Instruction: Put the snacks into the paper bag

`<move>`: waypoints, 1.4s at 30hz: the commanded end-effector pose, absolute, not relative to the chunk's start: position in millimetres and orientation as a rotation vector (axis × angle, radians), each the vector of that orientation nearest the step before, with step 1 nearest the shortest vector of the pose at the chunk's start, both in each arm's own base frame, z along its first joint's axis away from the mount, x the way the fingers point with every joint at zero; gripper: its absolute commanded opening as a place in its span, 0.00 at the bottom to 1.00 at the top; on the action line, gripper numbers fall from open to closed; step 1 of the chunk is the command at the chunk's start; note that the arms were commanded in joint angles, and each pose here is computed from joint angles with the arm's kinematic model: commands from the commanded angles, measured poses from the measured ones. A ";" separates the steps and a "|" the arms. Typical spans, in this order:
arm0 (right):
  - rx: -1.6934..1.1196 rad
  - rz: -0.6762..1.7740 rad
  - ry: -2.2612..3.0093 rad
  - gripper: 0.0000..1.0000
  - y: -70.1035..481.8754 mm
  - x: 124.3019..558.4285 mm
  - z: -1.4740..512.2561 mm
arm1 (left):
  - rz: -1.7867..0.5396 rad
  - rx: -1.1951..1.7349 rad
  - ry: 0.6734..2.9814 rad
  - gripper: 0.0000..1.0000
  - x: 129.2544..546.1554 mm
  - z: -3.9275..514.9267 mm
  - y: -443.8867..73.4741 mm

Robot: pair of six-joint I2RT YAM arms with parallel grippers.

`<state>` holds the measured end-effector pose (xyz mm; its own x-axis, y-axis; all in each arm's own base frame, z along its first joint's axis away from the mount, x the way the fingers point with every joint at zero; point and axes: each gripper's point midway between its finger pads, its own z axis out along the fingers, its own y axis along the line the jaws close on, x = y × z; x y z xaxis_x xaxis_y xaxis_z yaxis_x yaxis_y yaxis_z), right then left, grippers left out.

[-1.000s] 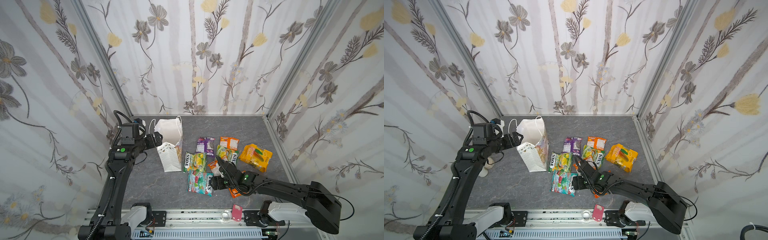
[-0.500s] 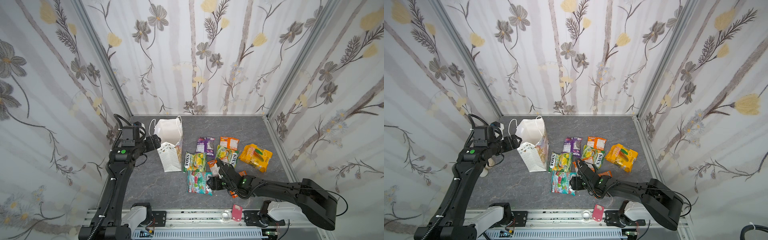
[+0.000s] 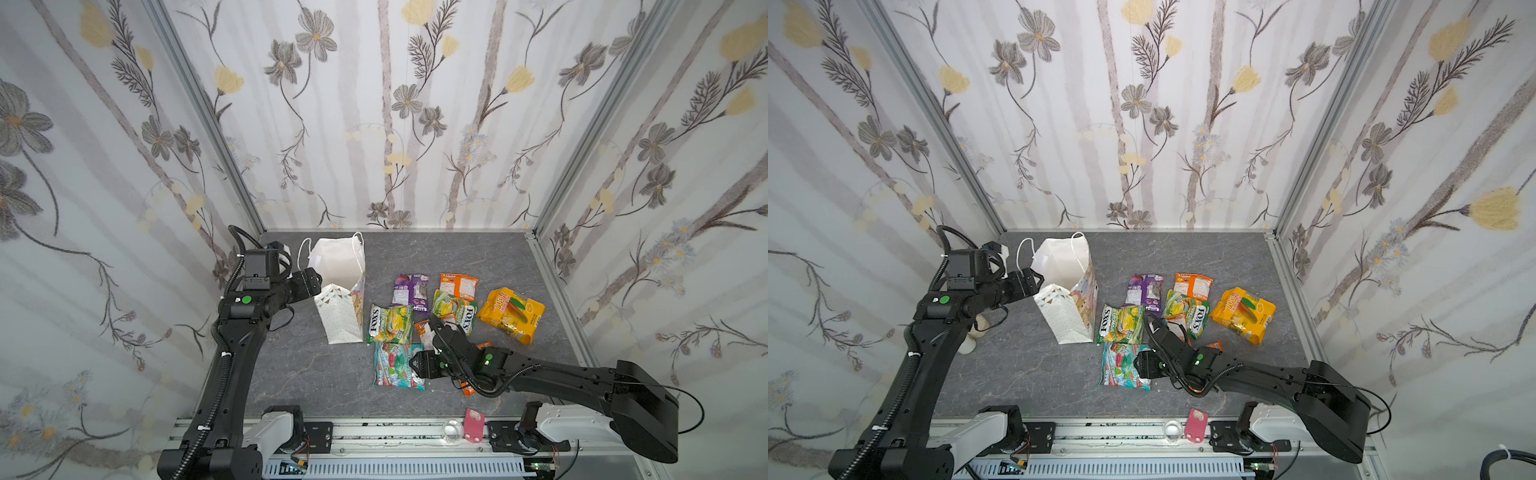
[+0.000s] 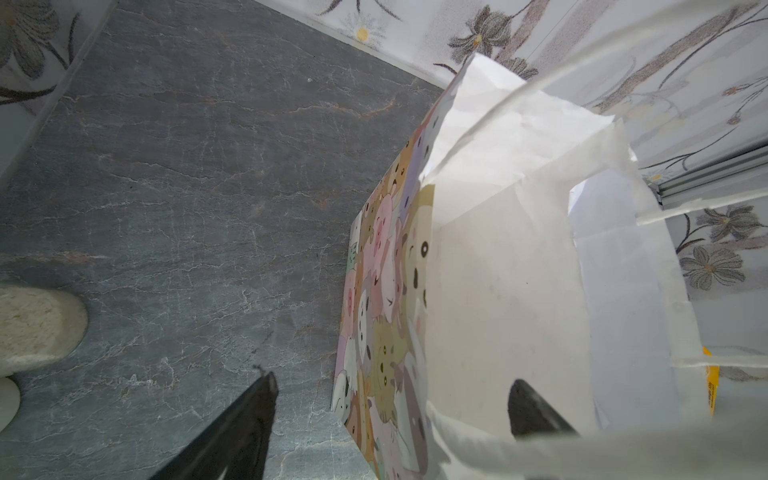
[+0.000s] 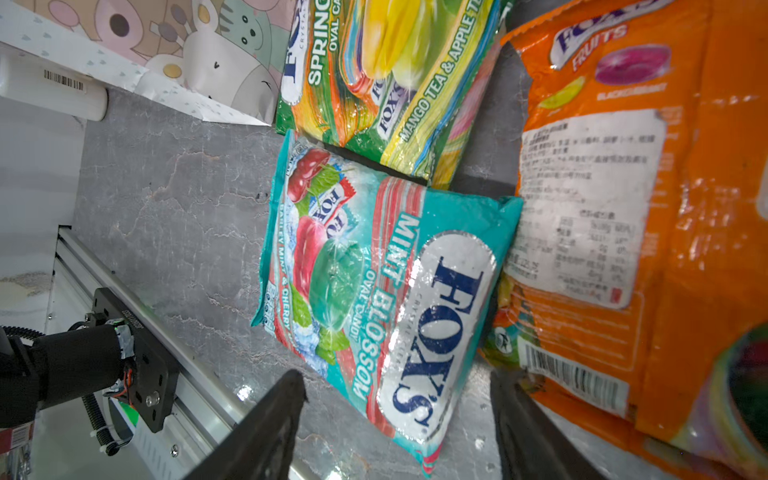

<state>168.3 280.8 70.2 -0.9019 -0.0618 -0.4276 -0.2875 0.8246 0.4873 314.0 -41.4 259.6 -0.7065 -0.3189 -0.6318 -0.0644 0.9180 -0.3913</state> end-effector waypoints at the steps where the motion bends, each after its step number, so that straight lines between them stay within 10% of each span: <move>1: -0.241 0.804 2.590 0.69 288.9 173.1 70.9 | -0.441 -0.258 2.328 0.87 314.7 260.6 -41.5; 13: -0.238 0.755 2.644 0.65 291.9 171.8 48.0 | -0.447 -0.265 2.333 0.86 318.3 256.8 -42.0; 42: -0.156 0.699 2.643 0.21 292.4 182.8 34.7 | -0.474 -0.256 2.297 0.74 322.2 257.9 -45.3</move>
<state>178.1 289.3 31.0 -0.9193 -0.0288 -0.3925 -0.2157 0.8710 0.4414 318.4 -43.5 252.9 -0.7048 -0.3218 -0.6323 -0.0565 0.9139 -0.4020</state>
